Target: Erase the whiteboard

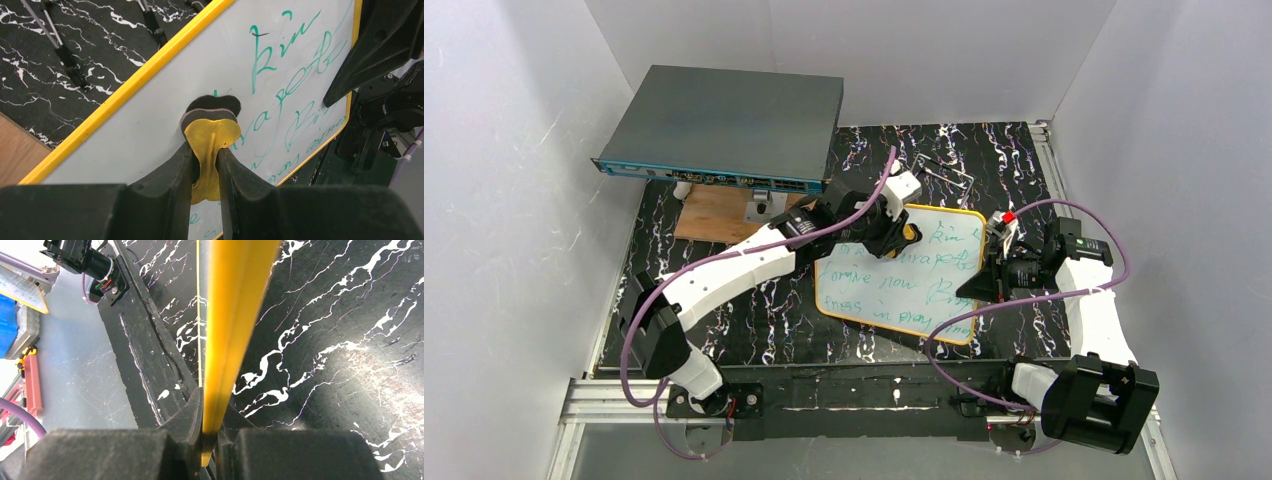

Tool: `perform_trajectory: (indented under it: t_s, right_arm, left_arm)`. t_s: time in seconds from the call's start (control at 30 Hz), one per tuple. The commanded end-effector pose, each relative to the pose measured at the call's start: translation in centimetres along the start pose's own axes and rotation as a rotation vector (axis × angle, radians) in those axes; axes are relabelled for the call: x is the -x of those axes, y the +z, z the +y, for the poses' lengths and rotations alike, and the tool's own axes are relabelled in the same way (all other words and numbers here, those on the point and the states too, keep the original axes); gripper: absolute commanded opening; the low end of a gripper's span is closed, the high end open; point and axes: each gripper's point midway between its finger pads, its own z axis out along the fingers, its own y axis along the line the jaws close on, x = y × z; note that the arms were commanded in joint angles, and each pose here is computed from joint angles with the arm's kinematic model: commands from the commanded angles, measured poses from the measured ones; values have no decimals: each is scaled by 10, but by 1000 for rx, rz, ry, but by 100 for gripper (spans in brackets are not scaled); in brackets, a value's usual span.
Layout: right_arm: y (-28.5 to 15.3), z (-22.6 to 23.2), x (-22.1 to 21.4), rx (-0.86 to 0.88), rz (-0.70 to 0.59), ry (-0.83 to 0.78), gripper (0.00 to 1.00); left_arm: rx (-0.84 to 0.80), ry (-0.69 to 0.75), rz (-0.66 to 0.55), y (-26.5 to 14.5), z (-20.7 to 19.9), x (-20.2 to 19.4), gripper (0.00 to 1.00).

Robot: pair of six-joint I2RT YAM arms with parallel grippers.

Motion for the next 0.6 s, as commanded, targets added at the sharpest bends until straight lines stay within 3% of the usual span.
perform_trajectory:
  t_s: [0.0, 0.37, 0.57]
  right_arm:
    - [-6, -22, -13, -96, 110, -215, 1]
    - [-6, -22, -15, -93, 112, -208, 1]
    - [-6, -22, -14, -94, 111, -209, 1]
  left_arm:
    - [21, 3, -33, -4, 9, -3, 0]
    - [-11, -60, 20, -5, -5, -45, 0]
    - [-12, -58, 8, -4, -8, -41, 0]
